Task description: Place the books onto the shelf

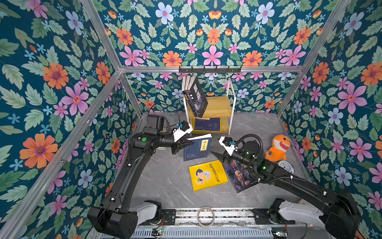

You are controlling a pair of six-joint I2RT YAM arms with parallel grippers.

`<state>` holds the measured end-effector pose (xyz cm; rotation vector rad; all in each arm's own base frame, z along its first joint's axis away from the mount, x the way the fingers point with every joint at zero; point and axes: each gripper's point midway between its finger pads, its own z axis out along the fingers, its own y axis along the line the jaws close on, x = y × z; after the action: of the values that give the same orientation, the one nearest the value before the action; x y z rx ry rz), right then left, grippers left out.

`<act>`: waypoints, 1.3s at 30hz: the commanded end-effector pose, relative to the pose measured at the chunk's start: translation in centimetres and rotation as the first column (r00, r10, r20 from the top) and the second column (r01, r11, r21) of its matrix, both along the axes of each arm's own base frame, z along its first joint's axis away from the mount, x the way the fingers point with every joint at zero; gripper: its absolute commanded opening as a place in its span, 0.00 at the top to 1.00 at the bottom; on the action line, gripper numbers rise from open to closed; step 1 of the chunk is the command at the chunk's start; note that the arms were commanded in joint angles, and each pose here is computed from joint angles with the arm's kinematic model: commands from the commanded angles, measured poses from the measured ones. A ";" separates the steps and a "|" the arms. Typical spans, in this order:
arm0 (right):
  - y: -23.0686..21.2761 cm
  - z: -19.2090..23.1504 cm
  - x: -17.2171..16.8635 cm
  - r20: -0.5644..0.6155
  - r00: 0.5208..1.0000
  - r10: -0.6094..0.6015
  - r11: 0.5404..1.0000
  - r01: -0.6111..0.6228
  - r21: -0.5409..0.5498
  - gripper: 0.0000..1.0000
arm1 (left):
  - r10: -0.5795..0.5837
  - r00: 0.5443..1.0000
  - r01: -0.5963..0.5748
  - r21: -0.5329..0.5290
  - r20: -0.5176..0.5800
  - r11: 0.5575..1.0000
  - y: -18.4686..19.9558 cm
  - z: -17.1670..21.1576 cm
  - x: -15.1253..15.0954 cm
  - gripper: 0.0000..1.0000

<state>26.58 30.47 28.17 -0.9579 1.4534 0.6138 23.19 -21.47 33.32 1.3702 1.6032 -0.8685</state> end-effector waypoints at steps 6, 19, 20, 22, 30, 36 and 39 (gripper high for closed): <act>2.8 2.3 -0.7 0.016 0.982 0.186 0.977 -0.187 0.099 0.37 | -0.112 0.994 0.111 -0.097 -0.001 0.989 -0.6 1.6 -1.8 1.00; 2.5 0.6 -1.2 -0.009 0.976 0.218 0.975 -0.218 -0.033 1.00 | -0.013 0.998 0.012 0.004 0.056 1.000 1.0 0.6 -0.2 0.42; 2.3 0.3 -1.1 -0.014 0.978 0.207 0.977 -0.207 -0.059 1.00 | -0.017 0.997 0.014 0.031 0.075 0.999 1.3 0.4 -0.3 0.32; 1.8 -0.3 -1.4 -0.041 0.978 0.205 0.970 -0.209 -0.121 1.00 | -0.013 0.995 0.007 0.070 0.095 0.998 1.6 0.3 -0.1 0.20; 0.1 -3.6 -1.8 -0.104 0.982 0.159 0.862 -0.190 -0.469 1.00 | -0.044 0.995 0.036 0.089 0.089 0.995 1.2 0.3 -0.2 0.05; 0.9 -4.3 -2.0 -0.095 0.981 0.167 0.759 -0.189 -0.623 1.00 | -0.069 0.997 0.062 0.143 0.044 0.988 0.2 -2.0 -0.1 0.05; 1.8 -3.8 -2.4 -0.084 0.978 0.191 0.746 -0.201 -0.634 1.00 | -0.071 0.997 0.066 0.149 0.026 0.987 0.0 -2.8 -0.1 0.08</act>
<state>24.42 32.75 24.74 -1.6000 1.6300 0.3296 23.19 -21.52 31.14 1.5325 1.6139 -0.7816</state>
